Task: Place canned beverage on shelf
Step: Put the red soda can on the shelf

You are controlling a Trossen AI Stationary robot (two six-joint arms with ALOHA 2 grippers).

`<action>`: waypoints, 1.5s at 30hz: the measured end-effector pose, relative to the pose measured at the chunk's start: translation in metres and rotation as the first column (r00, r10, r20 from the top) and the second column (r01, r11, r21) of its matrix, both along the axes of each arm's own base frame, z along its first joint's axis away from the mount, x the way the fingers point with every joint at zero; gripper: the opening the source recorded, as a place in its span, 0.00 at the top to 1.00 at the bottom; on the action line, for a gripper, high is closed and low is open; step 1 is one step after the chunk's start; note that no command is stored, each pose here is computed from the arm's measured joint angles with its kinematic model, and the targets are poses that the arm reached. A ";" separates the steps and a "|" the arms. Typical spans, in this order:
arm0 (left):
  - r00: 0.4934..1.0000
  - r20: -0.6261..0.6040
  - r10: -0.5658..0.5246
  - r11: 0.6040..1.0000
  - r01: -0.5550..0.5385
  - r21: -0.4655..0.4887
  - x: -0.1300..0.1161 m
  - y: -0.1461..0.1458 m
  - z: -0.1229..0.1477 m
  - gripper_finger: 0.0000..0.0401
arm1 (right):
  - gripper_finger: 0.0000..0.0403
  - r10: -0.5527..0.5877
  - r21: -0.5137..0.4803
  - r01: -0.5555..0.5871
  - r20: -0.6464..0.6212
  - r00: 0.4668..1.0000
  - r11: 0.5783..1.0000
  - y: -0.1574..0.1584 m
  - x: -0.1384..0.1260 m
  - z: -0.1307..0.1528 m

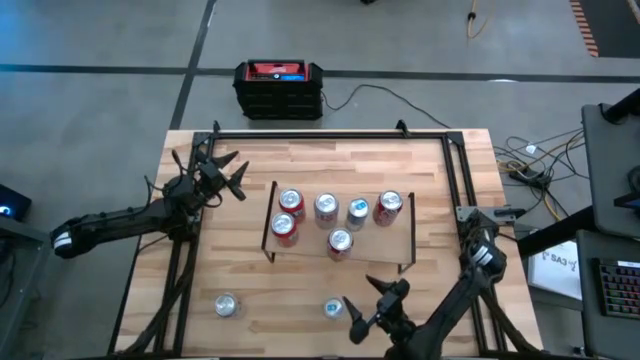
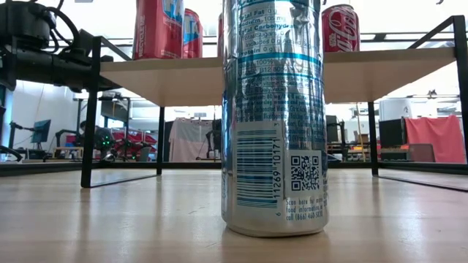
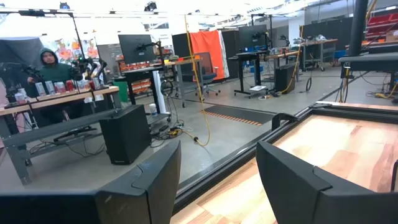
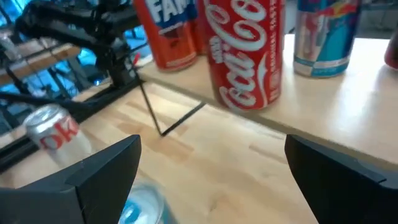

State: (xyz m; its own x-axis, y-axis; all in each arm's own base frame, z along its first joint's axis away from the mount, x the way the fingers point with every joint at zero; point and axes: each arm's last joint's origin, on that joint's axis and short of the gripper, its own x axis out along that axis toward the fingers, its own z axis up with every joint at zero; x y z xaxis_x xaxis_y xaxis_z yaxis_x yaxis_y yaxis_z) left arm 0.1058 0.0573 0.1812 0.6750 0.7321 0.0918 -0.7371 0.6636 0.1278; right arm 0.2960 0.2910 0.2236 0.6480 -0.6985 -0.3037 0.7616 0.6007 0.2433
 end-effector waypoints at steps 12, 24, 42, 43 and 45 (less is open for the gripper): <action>1.000 0.001 0.000 1.000 0.000 0.000 0.000 0.000 0.000 0.51 | 0.05 -0.004 -0.102 0.016 0.117 0.993 0.995 -0.021 0.008 -0.040; 1.000 0.000 0.000 1.000 0.000 0.000 0.000 0.000 0.000 0.51 | 0.05 -0.005 -0.210 0.024 0.092 0.996 0.977 -0.030 0.042 -0.035; 1.000 0.000 0.000 1.000 0.000 0.000 0.000 0.000 0.000 0.51 | 0.05 -0.059 -0.274 0.076 0.069 0.996 0.959 -0.051 0.064 -0.025; 1.000 0.000 0.000 1.000 0.000 0.000 0.000 0.000 0.000 0.51 | 0.05 -0.060 -0.269 0.077 0.071 0.996 0.960 -0.051 0.065 -0.026; 1.000 0.000 0.000 1.000 0.000 0.000 0.000 0.000 0.000 0.51 | 0.05 -0.064 -0.244 0.079 0.069 0.996 0.967 -0.051 0.065 -0.026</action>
